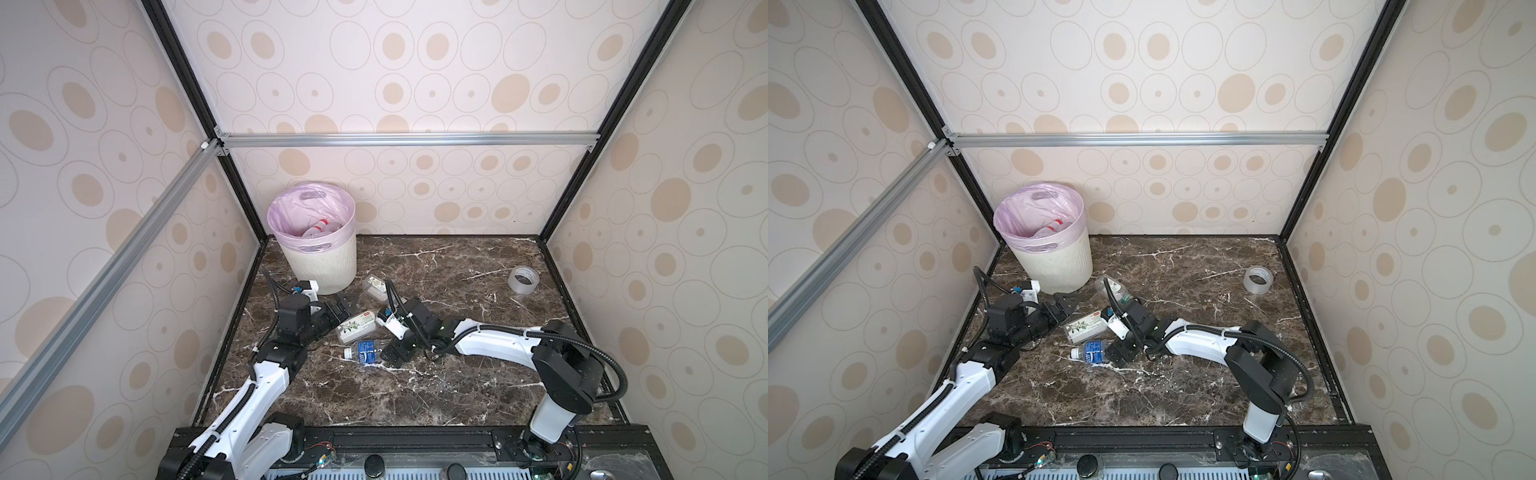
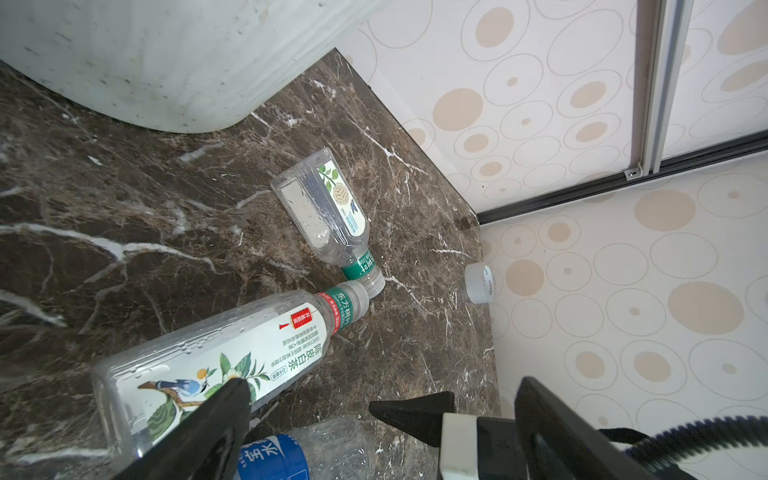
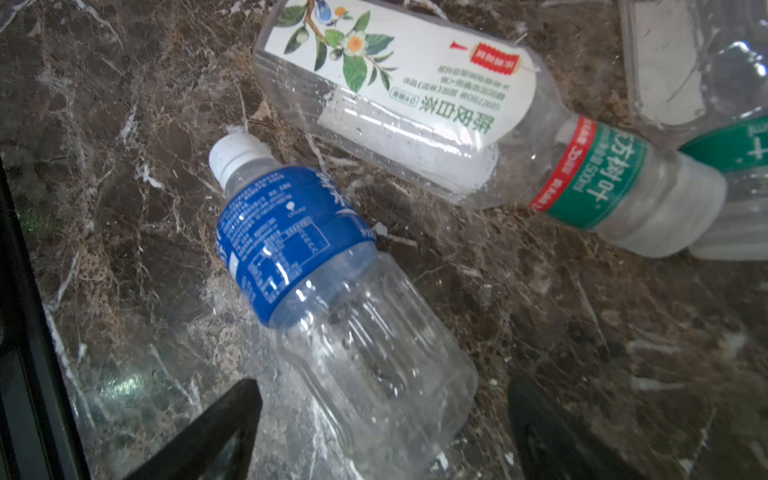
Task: Throw the plastic bottles in the bin
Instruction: 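Move both grippers back down over the bottle pile, then lower the right gripper onto the blue-labelled Pocari Sweat bottle and close it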
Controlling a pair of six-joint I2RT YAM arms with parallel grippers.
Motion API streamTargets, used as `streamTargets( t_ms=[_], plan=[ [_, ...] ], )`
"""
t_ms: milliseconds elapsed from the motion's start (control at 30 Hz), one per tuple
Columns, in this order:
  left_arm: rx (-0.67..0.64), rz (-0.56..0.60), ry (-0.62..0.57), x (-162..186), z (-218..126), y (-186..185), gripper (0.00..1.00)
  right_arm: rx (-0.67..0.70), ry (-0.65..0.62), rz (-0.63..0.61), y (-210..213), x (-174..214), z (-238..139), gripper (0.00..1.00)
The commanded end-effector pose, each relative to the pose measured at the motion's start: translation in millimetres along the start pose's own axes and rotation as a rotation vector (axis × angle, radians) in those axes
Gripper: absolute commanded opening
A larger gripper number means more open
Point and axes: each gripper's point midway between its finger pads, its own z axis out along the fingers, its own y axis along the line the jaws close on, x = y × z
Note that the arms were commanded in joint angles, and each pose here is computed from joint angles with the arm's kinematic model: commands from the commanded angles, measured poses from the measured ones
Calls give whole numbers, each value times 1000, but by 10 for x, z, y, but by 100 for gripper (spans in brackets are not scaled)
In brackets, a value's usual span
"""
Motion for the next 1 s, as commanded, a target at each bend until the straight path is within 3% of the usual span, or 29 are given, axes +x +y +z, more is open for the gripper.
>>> streamTargets(
  t_ms=[0, 633, 967],
  plan=[
    [40, -2, -9, -42, -52, -77, 99, -10, -18, -62, 94, -149, 63, 94],
    [55, -12, -15, -135, -56, -40, 99, -42, 86, -55, 129, 180, 274, 69],
    [55, -13, -23, -134, -70, -31, 99, 77, 167, -20, -65, 500, 128, 65]
  ],
)
